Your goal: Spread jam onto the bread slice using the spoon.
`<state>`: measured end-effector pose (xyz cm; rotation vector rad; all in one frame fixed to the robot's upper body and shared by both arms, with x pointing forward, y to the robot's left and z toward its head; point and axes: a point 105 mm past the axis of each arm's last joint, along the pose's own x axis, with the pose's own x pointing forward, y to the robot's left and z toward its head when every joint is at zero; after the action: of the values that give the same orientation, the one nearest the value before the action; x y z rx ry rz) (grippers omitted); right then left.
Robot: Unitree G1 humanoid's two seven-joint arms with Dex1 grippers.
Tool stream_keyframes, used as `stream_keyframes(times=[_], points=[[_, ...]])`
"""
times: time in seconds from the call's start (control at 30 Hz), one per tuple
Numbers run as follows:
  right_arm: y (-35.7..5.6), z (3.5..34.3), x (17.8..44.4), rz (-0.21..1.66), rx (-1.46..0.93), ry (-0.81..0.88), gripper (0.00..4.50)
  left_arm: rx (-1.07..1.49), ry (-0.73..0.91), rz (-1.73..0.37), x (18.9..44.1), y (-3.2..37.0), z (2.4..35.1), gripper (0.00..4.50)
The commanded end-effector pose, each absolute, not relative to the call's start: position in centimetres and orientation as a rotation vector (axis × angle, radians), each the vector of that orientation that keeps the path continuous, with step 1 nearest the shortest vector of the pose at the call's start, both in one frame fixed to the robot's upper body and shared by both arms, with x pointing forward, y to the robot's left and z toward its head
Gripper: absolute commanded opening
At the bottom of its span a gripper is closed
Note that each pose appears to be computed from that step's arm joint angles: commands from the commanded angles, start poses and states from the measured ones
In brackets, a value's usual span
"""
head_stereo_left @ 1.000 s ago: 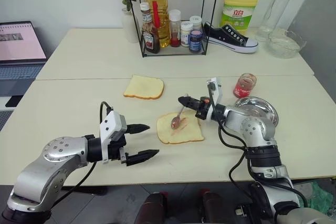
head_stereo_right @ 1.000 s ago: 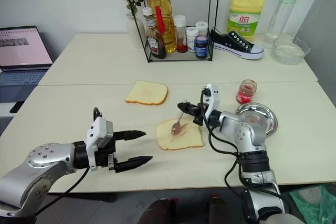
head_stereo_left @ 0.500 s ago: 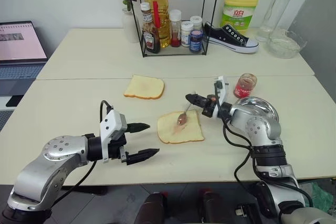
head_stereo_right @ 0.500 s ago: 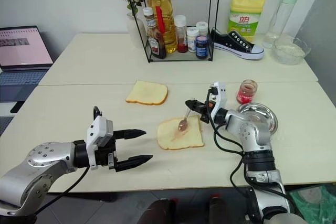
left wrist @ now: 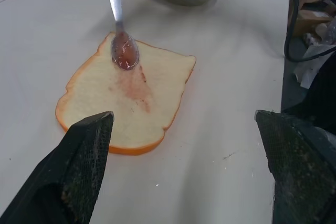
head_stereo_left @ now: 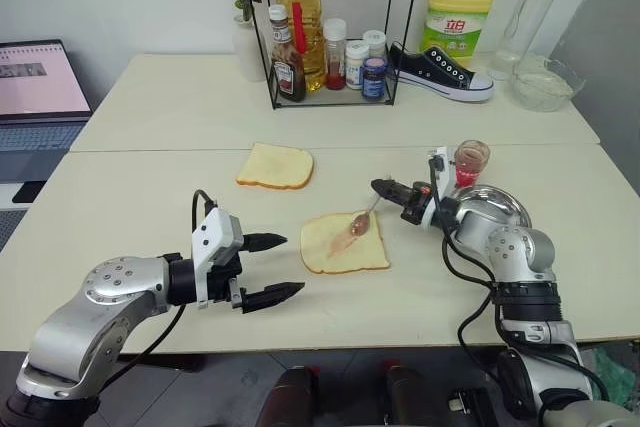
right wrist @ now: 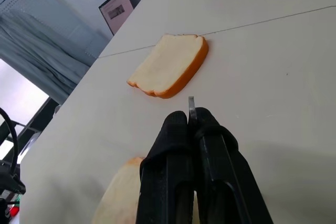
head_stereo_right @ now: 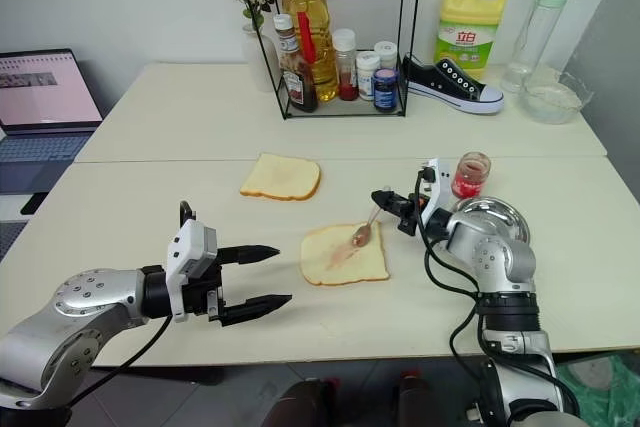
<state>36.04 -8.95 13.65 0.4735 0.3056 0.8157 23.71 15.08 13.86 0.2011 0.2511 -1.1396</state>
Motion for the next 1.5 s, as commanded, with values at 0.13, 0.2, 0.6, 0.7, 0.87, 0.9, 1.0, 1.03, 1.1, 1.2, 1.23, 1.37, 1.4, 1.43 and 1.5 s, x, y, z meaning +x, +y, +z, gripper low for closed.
stream_keyframes(times=[0.13, 0.2, 0.6, 0.7, 0.87, 0.9, 1.0, 1.03, 1.1, 1.2, 1.23, 1.37, 1.4, 1.43, 1.5], points=[[-9.0, 13.7, 34.9, 0.852, 0.49, 0.323, 0.05, 0.225, 0.23, -1.151, 23.7, 15.1, 14.3, 4.5], [-9.0, 13.8, 34.8, 0.855, 0.507, 0.327, 0.05, 0.225, 0.231, -1.15, 23.7, 15.1, 14.3, 4.5], [-9.3, 14.3, 35.2, 0.834, 0.595, 0.325, 0.05, 0.225, 0.23, -1.145, 23.7, 15.1, 14.3, 4.5], [-9.3, 14.6, 35.2, 0.83, 0.623, 0.322, 0.05, 0.226, 0.231, -1.145, 23.7, 15.1, 14.3, 4.5], [-9.4, 14.2, 35.1, 0.821, 0.64, 0.34, 0.05, 0.224, 0.229, -1.148, 23.7, 15.0, 14.3, 4.5], [-9.4, 14.2, 35.1, 0.817, 0.655, 0.341, 0.05, 0.223, 0.229, -1.148, 23.7, 15.0, 14.3, 4.5], [-9.5, 14.4, 35.2, 0.804, 0.708, 0.338, 0.05, 0.224, 0.231, -1.148, 23.6, 15.1, 14.3, 4.5], [-9.5, 14.4, 35.2, 0.801, 0.721, 0.34, 0.05, 0.224, 0.232, -1.148, 23.6, 15.1, 14.3, 4.5], [-9.5, 14.3, 35.2, 0.797, 0.739, 0.351, 0.05, 0.224, 0.232, -1.149, 23.6, 15.1, 14.3, 4.5], [-9.3, 13.8, 35.1, 0.799, 0.749, 0.39, 0.05, 0.224, 0.231, -1.15, 23.6, 15.0, 14.3, 4.5], [-9.3, 13.5, 35.0, 0.801, 0.74, 0.404, 0.05, 0.224, 0.231, -1.151, 23.6, 15.0, 14.3, 4.5], [-9.0, 12.2, 34.1, 0.814, 0.696, 0.467, 0.05, 0.225, 0.234, -1.149, 23.6, 15.1, 14.3, 4.5], [-9.0, 12.1, 34.1, 0.814, 0.693, 0.473, 0.05, 0.225, 0.234, -1.149, 23.6, 15.1, 14.3, 4.5], [-9.1, 12.0, 34.0, 0.814, 0.684, 0.478, 0.05, 0.225, 0.234, -1.149, 23.6, 15.1, 14.3, 4.5], [-9.1, 11.7, 33.8, 0.82, 0.671, 0.491, 0.05, 0.225, 0.234, -1.148, 23.6, 15.1, 14.2, 4.5]])
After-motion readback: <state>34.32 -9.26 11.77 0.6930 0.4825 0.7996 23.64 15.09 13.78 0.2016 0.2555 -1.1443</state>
